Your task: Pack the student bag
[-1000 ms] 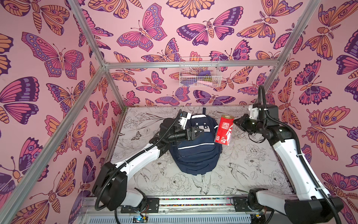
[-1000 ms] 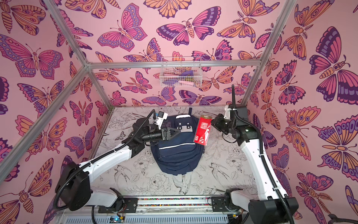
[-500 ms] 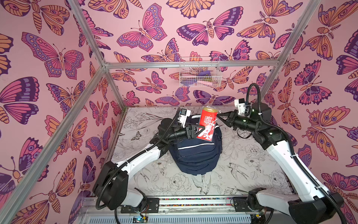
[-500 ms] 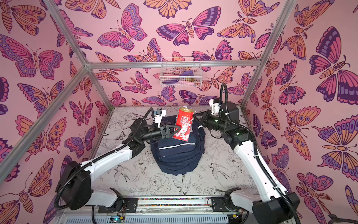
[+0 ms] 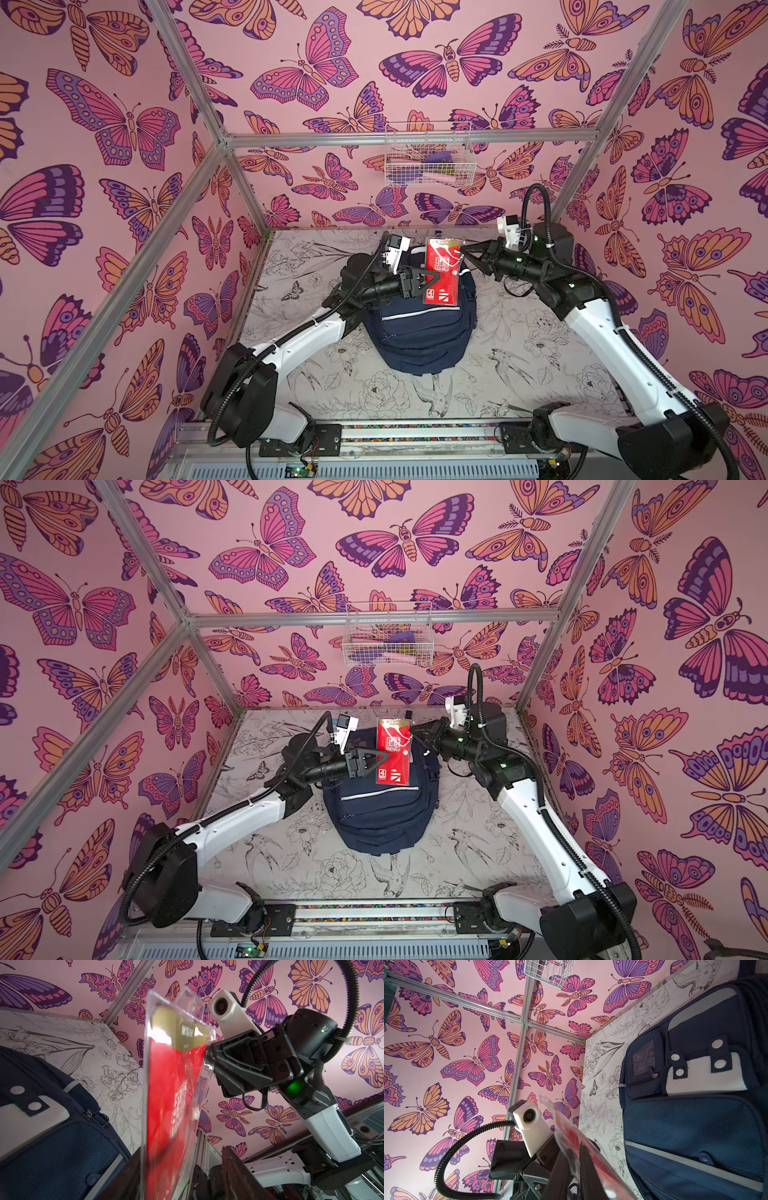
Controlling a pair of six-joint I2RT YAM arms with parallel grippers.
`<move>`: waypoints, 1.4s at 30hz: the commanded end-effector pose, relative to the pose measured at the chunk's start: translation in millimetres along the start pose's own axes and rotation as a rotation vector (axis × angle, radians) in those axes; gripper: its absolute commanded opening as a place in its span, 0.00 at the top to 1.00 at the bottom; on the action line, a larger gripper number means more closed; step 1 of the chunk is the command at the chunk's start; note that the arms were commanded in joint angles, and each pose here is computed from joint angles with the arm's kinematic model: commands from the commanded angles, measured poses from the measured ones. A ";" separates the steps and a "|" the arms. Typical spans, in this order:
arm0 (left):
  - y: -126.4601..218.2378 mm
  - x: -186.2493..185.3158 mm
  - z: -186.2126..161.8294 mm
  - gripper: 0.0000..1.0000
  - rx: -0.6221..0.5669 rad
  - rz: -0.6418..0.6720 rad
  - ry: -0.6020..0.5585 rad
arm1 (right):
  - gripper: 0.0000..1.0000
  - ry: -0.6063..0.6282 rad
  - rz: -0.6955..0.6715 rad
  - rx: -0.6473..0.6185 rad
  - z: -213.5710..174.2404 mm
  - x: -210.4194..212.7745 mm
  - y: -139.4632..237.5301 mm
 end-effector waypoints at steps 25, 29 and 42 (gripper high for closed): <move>84.6 91.9 -45.7 0.44 0.078 0.404 0.392 | 0.31 0.131 -0.306 0.439 -89.4 -106.4 -24.8; 93.0 93.1 -48.8 0.45 0.099 0.472 0.370 | 0.38 0.052 -0.335 0.471 -98.0 -126.3 -43.2; 101.3 79.4 -47.4 0.46 0.080 0.470 0.347 | 0.46 -0.152 -0.430 0.385 -112.2 -181.9 -67.2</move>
Point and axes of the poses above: each gripper's point midway between its finger pads, its own y axis back along the fingers, its own x axis along the line the jaws close on, z = x × y, the point moved 2 cm from there along y, back along the fingers, and after that the axes turned 2 degrees about y, right-handed, at the moved point
